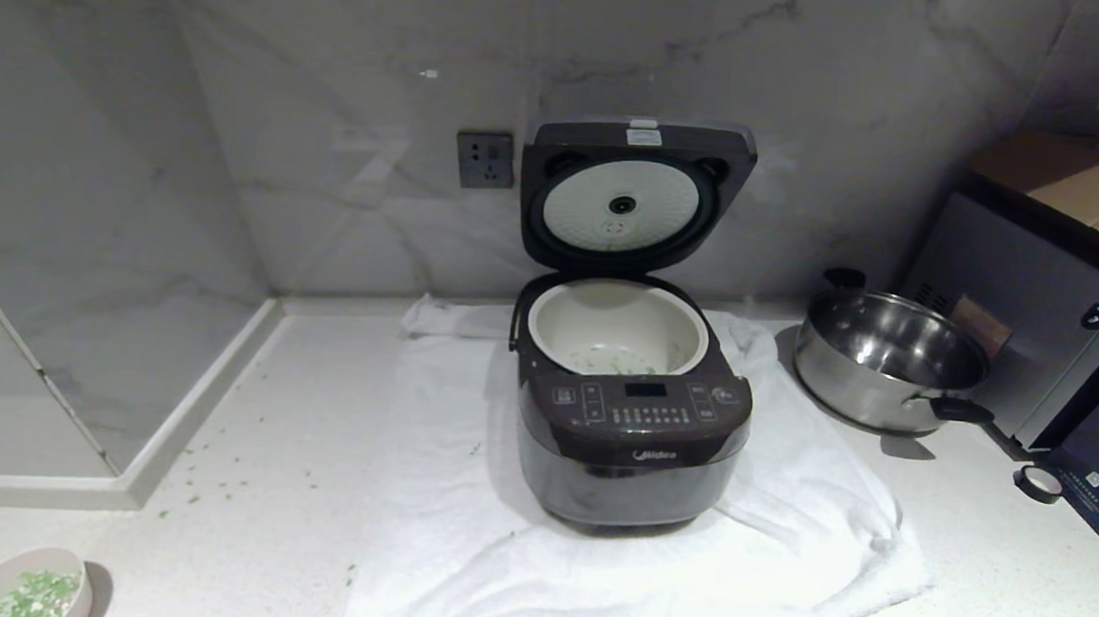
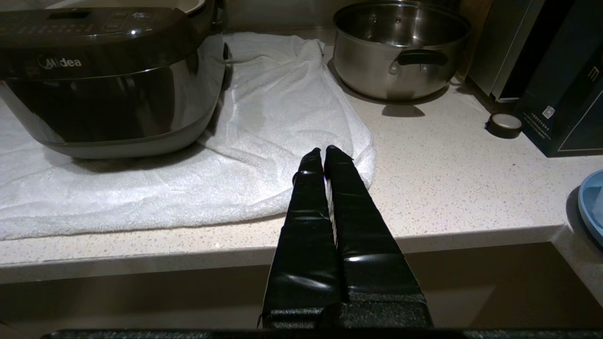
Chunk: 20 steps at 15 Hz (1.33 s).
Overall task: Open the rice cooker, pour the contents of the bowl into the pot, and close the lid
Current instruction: Pick up the bowl on the table
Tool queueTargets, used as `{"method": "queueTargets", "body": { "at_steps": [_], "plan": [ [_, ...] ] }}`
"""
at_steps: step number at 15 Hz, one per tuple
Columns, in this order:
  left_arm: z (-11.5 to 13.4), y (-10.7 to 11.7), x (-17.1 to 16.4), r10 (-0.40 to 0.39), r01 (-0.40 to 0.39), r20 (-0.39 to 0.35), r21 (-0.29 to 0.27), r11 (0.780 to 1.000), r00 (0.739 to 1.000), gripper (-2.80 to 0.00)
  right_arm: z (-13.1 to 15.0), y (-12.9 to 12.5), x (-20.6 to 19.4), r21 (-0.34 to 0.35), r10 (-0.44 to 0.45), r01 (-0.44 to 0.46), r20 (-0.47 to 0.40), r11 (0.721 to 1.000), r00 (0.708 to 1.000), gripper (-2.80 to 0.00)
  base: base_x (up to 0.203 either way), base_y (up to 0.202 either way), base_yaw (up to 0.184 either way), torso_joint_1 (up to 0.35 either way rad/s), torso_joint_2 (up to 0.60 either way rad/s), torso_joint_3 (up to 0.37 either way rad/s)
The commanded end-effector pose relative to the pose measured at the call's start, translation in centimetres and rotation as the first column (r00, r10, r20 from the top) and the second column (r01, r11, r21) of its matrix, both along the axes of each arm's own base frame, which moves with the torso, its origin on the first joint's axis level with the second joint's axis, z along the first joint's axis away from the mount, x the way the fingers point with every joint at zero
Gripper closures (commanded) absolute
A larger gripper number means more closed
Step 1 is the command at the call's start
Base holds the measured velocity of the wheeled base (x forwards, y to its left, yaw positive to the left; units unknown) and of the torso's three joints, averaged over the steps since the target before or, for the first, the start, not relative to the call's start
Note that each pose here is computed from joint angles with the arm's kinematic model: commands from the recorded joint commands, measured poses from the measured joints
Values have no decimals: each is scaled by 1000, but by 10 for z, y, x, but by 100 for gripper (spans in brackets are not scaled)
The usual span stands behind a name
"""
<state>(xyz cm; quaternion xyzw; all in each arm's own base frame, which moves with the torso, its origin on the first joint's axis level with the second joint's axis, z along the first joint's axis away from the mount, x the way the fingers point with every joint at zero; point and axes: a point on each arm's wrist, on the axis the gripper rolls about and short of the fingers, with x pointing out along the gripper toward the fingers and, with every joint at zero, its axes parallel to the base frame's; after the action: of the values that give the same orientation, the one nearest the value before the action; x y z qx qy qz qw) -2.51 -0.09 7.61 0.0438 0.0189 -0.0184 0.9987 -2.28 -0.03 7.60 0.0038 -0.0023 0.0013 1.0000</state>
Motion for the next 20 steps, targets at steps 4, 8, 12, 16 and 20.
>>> {"method": "queueTargets", "body": {
  "at_steps": [4,8,12,16,20],
  "plan": [
    [0,0,0,0,0,3,2,1000,1000,0,0,0,0,0,1,-1,-1,1000,1000,0,0,0,0,0,0,0],
    [0,0,0,-2,2,3,0,1000,1000,0,0,0,0,0,1,-1,0,1000,1000,0,0,0,0,0,0,0],
    [0,0,0,-2,2,3,-1,1000,1000,0,0,0,0,0,1,-1,0,1000,1000,0,0,0,0,0,0,0],
    [0,0,0,-2,2,3,-1,1000,1000,0,0,0,0,0,1,-1,0,1000,1000,0,0,0,0,0,0,0],
    [0,0,0,-2,2,3,-1,1000,1000,0,0,0,0,0,1,-1,0,1000,1000,0,0,0,0,0,0,0]
  ]
}}
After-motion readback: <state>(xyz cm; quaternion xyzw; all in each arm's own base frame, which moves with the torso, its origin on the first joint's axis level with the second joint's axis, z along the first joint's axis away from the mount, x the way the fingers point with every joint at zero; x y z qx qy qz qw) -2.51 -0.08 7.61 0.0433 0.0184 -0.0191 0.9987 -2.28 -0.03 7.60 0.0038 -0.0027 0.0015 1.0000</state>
